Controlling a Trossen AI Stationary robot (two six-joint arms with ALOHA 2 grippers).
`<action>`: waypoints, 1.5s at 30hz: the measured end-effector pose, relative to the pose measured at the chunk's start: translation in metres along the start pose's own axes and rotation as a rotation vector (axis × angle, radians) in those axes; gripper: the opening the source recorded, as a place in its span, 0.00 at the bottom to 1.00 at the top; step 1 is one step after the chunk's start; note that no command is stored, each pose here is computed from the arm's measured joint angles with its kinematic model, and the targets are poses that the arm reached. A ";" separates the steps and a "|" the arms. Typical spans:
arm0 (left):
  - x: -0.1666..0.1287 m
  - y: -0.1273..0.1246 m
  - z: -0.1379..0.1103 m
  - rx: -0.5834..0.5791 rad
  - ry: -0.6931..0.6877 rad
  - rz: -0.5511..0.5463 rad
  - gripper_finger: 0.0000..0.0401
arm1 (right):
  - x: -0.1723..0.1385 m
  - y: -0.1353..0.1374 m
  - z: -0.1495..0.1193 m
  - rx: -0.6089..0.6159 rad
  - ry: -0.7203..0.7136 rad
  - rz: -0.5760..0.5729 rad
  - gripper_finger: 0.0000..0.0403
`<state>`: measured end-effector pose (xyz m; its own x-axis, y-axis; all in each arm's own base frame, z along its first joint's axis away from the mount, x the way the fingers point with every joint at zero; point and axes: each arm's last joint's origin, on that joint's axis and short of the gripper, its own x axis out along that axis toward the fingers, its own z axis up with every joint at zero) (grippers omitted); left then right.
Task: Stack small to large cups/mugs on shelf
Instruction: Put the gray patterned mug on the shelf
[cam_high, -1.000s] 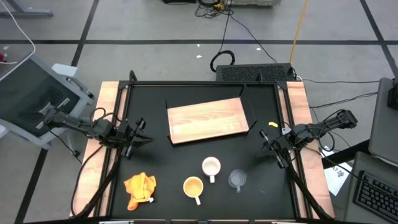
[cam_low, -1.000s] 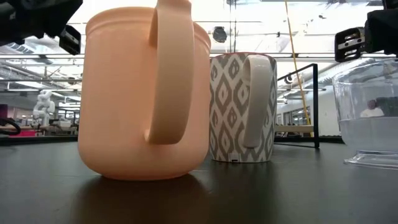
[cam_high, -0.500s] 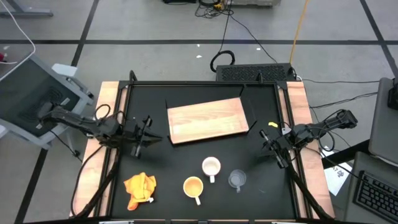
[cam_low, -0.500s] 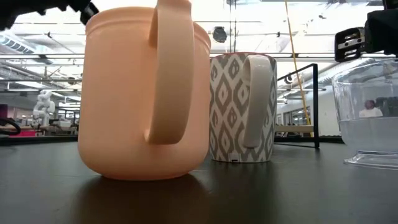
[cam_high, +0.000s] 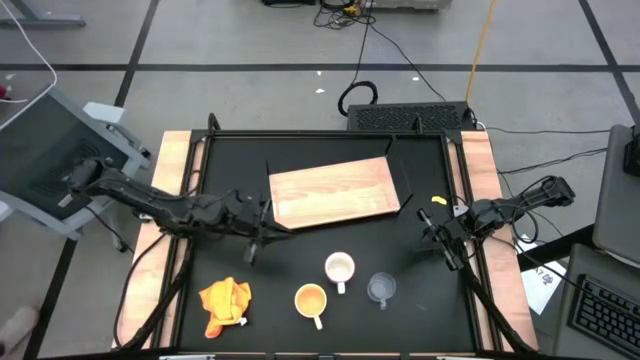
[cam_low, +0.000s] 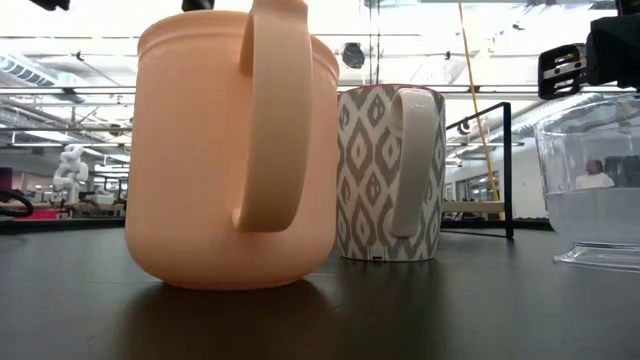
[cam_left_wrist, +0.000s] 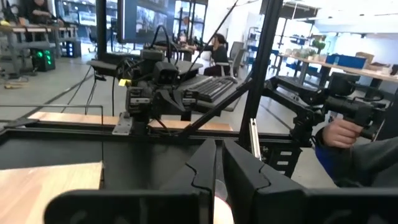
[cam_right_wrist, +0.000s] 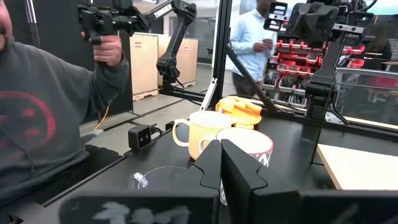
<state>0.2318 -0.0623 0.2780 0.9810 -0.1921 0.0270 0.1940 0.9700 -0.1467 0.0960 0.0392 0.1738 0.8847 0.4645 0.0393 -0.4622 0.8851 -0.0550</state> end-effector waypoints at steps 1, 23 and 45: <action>0.003 0.000 0.000 -0.006 0.004 0.001 0.08 | 0.000 0.000 0.000 0.000 0.000 0.000 0.00; 0.093 -0.006 0.018 -0.012 0.109 -0.061 0.08 | 0.000 0.000 0.000 0.000 0.000 0.000 0.00; 0.174 0.023 0.039 -0.045 0.507 -0.018 0.07 | 0.000 0.000 -0.001 0.002 0.010 0.000 0.00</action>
<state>0.4069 -0.0675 0.3181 0.8510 -0.2680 -0.4516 0.1999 0.9606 -0.1932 0.0960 0.0392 0.1728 0.8853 0.4641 0.0292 -0.4623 0.8851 -0.0534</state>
